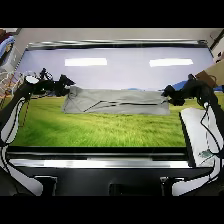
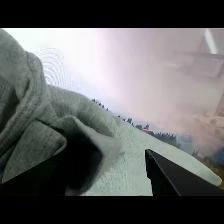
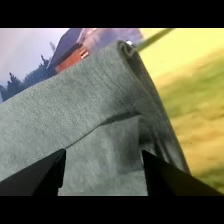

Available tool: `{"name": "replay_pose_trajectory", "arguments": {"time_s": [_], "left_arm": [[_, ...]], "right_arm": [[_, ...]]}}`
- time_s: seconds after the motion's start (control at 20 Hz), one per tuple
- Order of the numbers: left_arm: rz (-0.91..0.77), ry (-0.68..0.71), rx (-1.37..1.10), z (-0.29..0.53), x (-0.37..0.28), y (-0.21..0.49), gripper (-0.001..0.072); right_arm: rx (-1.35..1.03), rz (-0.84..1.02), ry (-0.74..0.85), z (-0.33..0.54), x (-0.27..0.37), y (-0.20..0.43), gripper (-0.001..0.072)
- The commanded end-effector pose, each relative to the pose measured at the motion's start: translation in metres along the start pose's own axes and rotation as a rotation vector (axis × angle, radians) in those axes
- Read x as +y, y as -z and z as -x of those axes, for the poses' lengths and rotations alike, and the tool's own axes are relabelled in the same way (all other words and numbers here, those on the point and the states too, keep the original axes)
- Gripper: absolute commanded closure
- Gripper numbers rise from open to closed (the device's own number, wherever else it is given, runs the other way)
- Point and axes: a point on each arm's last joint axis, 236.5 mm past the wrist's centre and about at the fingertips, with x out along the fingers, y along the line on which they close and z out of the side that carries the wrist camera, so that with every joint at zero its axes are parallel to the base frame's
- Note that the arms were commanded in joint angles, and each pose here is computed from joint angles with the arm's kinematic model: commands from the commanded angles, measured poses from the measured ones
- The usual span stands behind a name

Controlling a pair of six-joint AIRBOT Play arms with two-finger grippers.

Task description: Fold the clothes and pants, and hang the long-sleeved shirts on hangers.

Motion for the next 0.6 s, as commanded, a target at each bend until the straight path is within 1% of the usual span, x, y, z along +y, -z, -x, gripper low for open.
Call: {"name": "replay_pose_trajectory", "arguments": {"time_s": [0.0, 0.05, 0.1, 0.2, 0.35, 0.55], "left_arm": [[-0.158, -0.017, -0.014, 0.038, -0.018, -0.018, 0.016], [-0.225, -0.06, -0.037, 0.059, -0.022, -0.027, 0.016], [-0.283, -0.115, -0.063, 0.08, -0.025, -0.035, 0.016], [-0.372, -0.239, -0.123, 0.12, -0.028, -0.046, 0.016], [-0.464, -0.385, -0.159, 0.159, -0.032, -0.04, 0.016], [-0.559, -0.521, -0.121, 0.176, -0.036, -0.015, 0.016]], "right_arm": [[0.074, 0.014, -0.009, 0.036, -0.004, -0.004, 0.0136], [0.068, 0.006, -0.011, 0.05, -0.014, -0.015, 0.0084], [0.057, -0.023, -0.02, 0.06, -0.025, -0.023, 0.0078], [0.086, -0.092, -0.081, 0.065, -0.042, -0.027, 0.0043], [0.22, -0.095, -0.189, 0.045, -0.041, -0.005, 0.004], [0.265, -0.055, -0.196, 0.011, -0.039, 0.008, 0.004]]}}
